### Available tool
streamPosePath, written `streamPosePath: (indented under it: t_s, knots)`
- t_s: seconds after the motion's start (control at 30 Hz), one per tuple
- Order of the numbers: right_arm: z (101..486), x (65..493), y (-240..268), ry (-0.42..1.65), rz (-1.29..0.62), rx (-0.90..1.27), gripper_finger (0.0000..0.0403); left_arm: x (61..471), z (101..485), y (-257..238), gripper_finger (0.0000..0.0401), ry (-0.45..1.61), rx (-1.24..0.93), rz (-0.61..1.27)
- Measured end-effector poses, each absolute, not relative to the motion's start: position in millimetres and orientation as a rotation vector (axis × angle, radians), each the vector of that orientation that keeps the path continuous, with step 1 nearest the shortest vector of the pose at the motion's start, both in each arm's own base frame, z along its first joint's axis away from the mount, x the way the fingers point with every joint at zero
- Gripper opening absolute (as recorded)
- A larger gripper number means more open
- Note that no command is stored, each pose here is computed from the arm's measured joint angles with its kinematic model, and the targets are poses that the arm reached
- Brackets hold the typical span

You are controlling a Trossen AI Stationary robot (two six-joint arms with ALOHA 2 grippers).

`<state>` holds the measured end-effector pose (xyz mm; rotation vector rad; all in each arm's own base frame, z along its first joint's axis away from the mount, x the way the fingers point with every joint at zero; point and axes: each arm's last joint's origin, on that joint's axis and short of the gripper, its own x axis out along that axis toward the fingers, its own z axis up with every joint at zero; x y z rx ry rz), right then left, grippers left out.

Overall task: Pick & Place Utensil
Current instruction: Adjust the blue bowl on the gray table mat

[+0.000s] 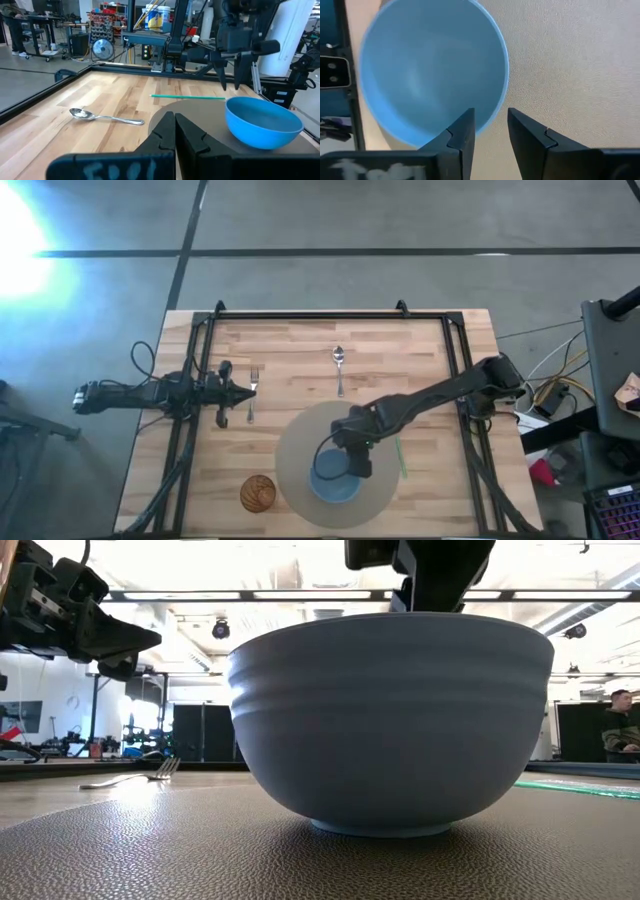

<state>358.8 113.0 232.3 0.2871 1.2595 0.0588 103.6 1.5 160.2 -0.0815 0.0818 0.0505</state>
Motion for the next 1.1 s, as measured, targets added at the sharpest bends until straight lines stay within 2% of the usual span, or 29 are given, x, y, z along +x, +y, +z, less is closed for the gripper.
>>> streamPosePath:
  t_s: [0.5,0.67,0.87,1.1]
  knots:
    - [208,369,118,1.292,0.035,0.301,0.0129,104,160,2,0.0000,0.090,-0.081,0.051]
    - [198,373,119,1.306,0.029,0.300,0.0124,104,159,2,0.0000,0.092,-0.084,0.051]
    - [185,375,120,1.342,0.017,0.295,0.0094,104,159,1,0.0000,0.092,-0.085,0.050]
    - [188,374,119,1.341,0.004,0.315,0.0028,104,159,1,0.0000,0.092,-0.085,0.050]
